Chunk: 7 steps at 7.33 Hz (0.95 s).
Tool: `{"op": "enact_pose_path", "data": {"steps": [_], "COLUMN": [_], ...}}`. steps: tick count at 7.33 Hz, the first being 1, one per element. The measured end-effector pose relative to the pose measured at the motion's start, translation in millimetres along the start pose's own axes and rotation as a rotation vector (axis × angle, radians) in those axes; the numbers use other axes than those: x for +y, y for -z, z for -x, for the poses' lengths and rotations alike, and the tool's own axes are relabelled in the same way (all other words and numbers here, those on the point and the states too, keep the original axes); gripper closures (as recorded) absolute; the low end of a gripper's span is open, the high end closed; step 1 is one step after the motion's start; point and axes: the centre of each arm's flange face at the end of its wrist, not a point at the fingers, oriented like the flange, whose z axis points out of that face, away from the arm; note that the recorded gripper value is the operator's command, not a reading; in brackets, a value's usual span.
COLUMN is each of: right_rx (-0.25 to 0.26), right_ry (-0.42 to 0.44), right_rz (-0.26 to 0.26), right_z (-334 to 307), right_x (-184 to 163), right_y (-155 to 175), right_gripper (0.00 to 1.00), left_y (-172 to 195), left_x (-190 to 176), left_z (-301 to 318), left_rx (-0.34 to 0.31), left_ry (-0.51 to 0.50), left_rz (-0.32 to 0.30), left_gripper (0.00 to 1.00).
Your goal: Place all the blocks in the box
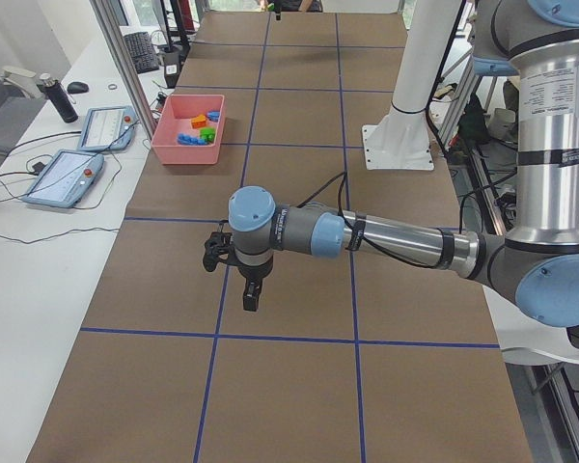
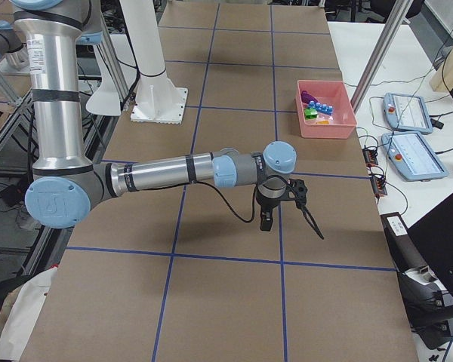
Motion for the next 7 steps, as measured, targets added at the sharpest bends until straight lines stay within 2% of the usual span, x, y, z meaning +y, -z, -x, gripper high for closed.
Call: {"op": "enact_pose_path", "data": {"steps": [7], "right_rx": [0.012], "right_ry": [-0.004], "right_rz": [-0.001], "right_z": [-2.6], "right_x": [1.6], "right_y": [-0.2], "right_gripper": [0.0], "left_y": [0.6], "left_x": [0.1], "left_z": [-1.9], "left_rx": [0.016], "left_ry": [-0.001], "left_rz": [0.0], "left_gripper": [0.0]}}
